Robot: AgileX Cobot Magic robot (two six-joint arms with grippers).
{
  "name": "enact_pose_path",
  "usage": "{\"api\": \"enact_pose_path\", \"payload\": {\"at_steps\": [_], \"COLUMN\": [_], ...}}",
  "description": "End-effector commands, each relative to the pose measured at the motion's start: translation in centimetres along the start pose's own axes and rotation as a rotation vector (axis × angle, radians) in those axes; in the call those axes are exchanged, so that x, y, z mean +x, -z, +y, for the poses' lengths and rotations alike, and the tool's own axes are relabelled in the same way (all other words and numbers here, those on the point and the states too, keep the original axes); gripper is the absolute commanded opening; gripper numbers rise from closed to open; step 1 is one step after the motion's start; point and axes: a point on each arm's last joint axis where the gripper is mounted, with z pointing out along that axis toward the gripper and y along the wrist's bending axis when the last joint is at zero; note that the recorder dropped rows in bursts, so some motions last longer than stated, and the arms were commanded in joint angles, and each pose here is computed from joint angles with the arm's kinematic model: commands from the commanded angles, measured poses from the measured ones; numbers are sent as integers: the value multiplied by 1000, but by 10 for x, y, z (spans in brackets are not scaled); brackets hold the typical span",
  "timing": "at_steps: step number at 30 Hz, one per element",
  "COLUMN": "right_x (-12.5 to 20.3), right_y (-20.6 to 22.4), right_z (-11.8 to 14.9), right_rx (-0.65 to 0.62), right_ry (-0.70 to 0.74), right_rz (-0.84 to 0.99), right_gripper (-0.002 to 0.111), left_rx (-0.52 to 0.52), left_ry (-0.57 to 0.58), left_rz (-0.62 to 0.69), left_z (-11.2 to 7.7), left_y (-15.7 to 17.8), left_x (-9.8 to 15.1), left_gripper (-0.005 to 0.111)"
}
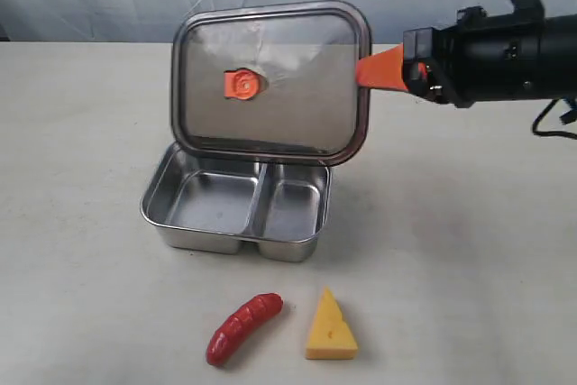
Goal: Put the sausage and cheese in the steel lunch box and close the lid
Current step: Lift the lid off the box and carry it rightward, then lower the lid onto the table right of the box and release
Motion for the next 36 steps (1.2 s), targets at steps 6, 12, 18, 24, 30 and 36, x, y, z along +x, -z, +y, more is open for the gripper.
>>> {"api": "enact_pose_path", "payload": {"at_steps": [6,12,18,24,30,36], "right_x": [-5,38,62,88,106,119], "right_y": [82,54,42,17,0,-12], "right_z": [23,0,-15,-2,-7,-14], "right_rx": [636,703,858,677,607,604], "right_ry": [773,1083,1121,876,644,492], "right_rz": [130,601,889,889,934,977], "right_gripper": [-1,-1,-1,-1,-1,30], "left_rx": [5,5,5,5,5,5], "left_ry": [-4,-4,-4,-4,-4,-4], "left_rz": [-17,-17,-17,-17,-17,-17], "left_z": [0,0,0,0,0,0], "left_y": [0,0,0,0,0,0], "left_x": [-1,-1,-1,-1,-1,-1], "left_gripper": [0,0,0,0,0,0]}}
